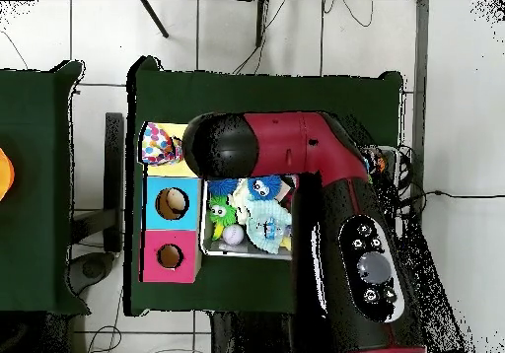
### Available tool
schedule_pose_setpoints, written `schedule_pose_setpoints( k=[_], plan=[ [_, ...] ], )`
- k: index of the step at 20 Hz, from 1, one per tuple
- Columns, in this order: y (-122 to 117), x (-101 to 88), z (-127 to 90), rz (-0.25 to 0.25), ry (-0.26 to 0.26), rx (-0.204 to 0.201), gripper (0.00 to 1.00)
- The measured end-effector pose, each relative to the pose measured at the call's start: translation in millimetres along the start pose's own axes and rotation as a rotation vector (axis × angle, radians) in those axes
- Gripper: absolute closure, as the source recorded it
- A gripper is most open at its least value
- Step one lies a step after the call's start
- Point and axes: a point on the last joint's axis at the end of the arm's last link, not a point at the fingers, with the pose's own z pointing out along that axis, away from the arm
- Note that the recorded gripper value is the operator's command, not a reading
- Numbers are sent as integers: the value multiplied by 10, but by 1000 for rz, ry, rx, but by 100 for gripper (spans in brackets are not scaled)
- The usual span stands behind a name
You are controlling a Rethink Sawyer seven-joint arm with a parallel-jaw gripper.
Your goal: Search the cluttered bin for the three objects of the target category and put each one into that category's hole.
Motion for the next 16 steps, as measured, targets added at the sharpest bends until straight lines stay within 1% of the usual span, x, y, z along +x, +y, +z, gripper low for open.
schedule_pose_setpoints(
  k=[6,12,16],
  plan=[
    [-52,6,117,-7,13,-5,0],
    [-153,36,263,-14,26,7,0],
    [-242,32,329,-18,23,13,0]
  ],
)
